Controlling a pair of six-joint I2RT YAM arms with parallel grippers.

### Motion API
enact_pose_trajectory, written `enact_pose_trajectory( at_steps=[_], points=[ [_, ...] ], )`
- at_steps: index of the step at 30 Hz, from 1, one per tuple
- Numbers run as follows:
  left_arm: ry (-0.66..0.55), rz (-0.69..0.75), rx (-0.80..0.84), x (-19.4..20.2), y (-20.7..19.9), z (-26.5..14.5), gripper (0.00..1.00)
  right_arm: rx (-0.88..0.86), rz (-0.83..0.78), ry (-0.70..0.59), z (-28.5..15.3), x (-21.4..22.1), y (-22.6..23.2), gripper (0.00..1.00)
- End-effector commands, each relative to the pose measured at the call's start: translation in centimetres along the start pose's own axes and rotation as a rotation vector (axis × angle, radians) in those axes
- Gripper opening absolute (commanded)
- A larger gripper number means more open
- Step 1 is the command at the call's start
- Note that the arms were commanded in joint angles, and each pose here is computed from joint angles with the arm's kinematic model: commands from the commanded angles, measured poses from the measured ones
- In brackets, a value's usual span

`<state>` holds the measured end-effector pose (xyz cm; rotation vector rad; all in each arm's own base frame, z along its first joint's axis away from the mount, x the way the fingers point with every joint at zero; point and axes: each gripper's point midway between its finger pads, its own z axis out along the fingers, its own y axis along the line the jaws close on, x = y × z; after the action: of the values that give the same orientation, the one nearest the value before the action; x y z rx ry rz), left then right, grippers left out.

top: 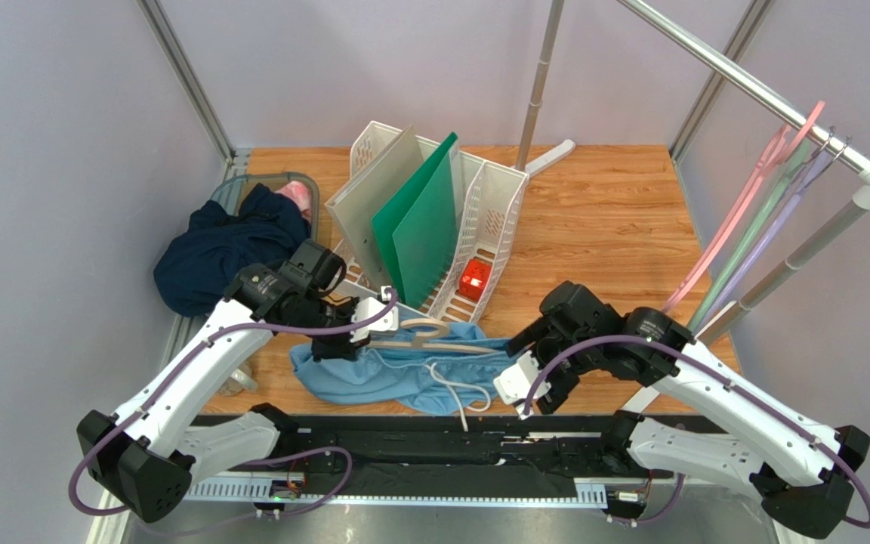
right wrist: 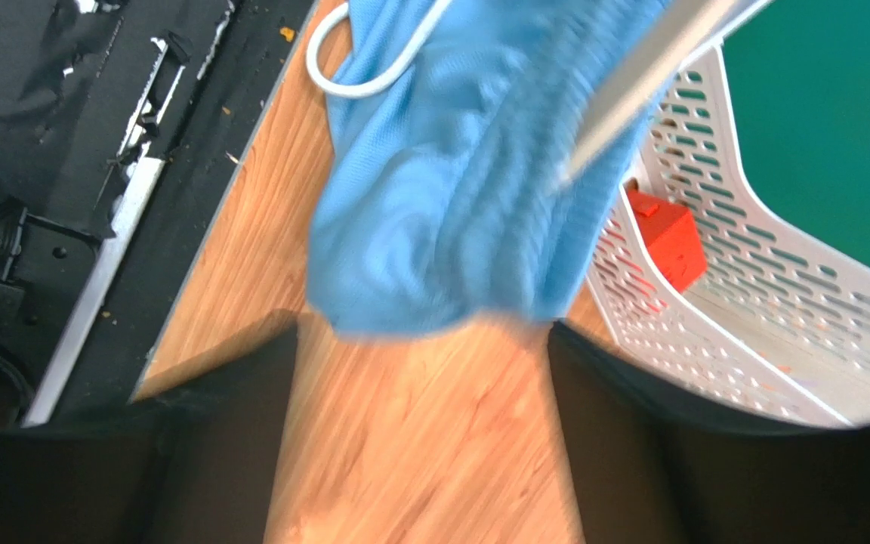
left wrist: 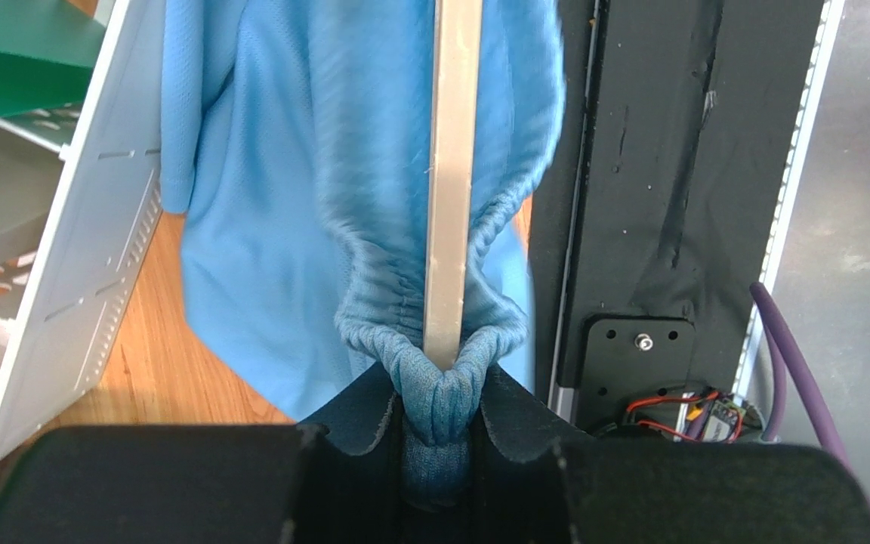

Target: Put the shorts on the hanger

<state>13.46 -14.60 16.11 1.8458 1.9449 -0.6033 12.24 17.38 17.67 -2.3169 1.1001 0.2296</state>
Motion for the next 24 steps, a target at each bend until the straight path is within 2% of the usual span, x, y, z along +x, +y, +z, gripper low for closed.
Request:
enact_pose_trajectory(
  at_steps=[1, 6, 7, 9, 10, 13, 18, 24],
  points=[
    [-0.034, -0.012, -0.038, -1.1, -0.4, -1.8, 0.0, 0.07, 0.128, 0.026, -2.9, -0.5, -0.8, 0.95],
    [-0.08, 0.025, -0.04, -2.2, -0.7, -2.5, 0.0, 0.125, 0.28, -0.101, -4.8, -3.7, -2.8, 0.94],
    [-0.092, 0.029, -0.04, -2.5, -0.7, -2.7, 0.0, 0.14, 0.362, -0.128, -4.7, -4.4, -3.7, 0.9],
    [-0.129, 0.041, -0.027, -3.4, -1.2, -3.3, 0.0, 0.183, 0.418, -0.207, -5.5, -6.3, -5.9, 0.81],
    [-0.163, 0.053, -0.019, -4.2, -1.4, -3.7, 0.0, 0.17, 0.501, -0.222, -4.9, -6.8, -6.5, 0.79],
    [-0.23, 0.079, -0.012, -5.9, -2.1, -4.8, 0.0, 0.159, 0.607, -0.307, -4.9, -8.9, -8.8, 0.71],
    [-0.291, 0.135, -0.017, -7.8, -2.8, -6.5, 0.0, 0.099, 0.677, -0.418, -5.4, -11.9, -10.1, 0.64],
    [-0.35, 0.134, -0.013, -10.2, -2.7, -7.9, 0.0, 0.035, 0.736, -0.432, -5.0, -13.0, -9.8, 0.51]
  ],
)
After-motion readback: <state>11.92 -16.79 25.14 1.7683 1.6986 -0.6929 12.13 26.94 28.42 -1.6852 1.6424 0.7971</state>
